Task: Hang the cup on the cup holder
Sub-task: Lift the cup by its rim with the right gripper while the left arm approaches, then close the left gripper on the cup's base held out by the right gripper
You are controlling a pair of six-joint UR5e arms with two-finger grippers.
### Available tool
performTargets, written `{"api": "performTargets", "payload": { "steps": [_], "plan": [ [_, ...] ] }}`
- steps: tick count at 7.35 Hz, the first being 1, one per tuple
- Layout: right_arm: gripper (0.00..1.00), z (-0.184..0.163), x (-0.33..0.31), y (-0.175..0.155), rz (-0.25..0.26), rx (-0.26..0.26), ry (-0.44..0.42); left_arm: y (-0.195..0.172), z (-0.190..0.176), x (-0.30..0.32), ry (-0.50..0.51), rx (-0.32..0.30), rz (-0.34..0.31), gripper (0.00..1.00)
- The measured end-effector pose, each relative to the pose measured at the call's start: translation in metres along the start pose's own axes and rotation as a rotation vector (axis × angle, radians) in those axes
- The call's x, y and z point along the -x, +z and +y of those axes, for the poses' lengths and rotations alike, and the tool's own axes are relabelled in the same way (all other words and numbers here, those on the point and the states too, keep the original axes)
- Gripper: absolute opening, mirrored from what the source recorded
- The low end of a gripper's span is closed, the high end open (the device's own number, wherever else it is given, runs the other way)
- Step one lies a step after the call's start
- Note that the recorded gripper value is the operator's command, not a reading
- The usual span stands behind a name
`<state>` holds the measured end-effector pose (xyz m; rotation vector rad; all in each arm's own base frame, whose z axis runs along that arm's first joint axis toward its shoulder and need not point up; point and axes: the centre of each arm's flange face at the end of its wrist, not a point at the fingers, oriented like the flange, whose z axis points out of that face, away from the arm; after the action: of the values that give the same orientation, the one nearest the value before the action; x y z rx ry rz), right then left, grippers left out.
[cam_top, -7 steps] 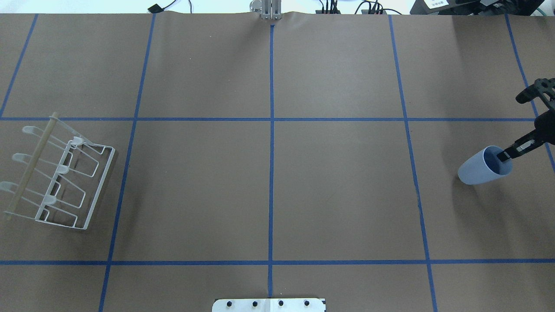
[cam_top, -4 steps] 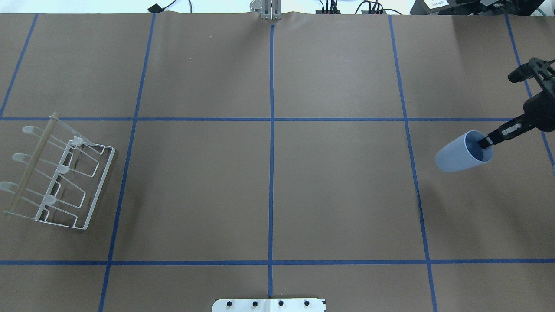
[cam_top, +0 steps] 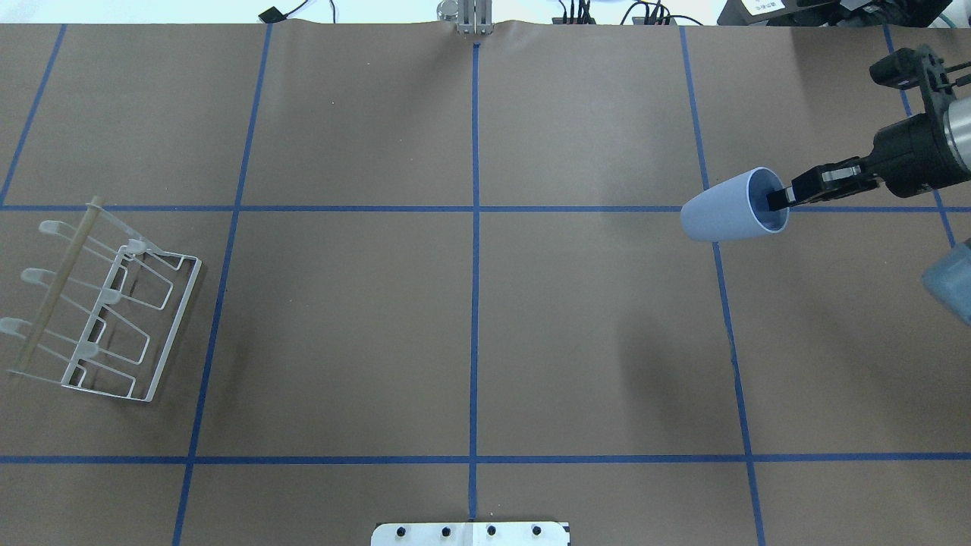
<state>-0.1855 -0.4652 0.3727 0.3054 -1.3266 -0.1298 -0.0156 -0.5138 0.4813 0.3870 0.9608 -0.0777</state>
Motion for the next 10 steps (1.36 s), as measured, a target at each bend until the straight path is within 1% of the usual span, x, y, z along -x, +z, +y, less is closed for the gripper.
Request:
{"api": "performTargets", "payload": {
  "steps": [1,2,3,4,5,7,8,9,10],
  "plan": [
    [0.0,0.007,0.014,-0.001,-0.073,-0.056,0.042,0.009,0.004,-0.036,-0.022,-0.042,0.096,0.98],
    [0.0,0.017,0.029,0.003,-0.156,-0.097,0.088,0.02,0.01,-0.075,-0.054,-0.064,0.196,0.98],
    [0.0,0.029,0.044,0.01,-0.242,-0.121,0.132,0.027,0.012,-0.114,-0.103,-0.066,0.295,0.98],
    [0.0,0.043,0.058,0.019,-0.33,-0.135,0.167,0.031,0.011,-0.151,-0.142,-0.057,0.382,0.98],
    [0.0,0.056,0.071,0.029,-0.406,-0.14,0.187,0.029,0.009,-0.183,-0.172,-0.045,0.457,0.98],
    [0.0,0.079,0.098,0.051,-0.546,-0.143,0.213,0.026,0.005,-0.263,-0.254,-0.004,0.625,0.98],
    [0.0,0.091,0.113,0.064,-0.618,-0.151,0.224,0.027,0.008,-0.307,-0.317,-0.004,0.723,0.98],
    [0.0,0.104,0.129,0.076,-0.692,-0.163,0.234,0.029,0.019,-0.351,-0.4,-0.009,0.842,0.98],
    [0.0,0.113,0.145,0.085,-0.758,-0.174,0.241,0.031,0.034,-0.384,-0.478,-0.01,0.947,0.98]
  ]
}}
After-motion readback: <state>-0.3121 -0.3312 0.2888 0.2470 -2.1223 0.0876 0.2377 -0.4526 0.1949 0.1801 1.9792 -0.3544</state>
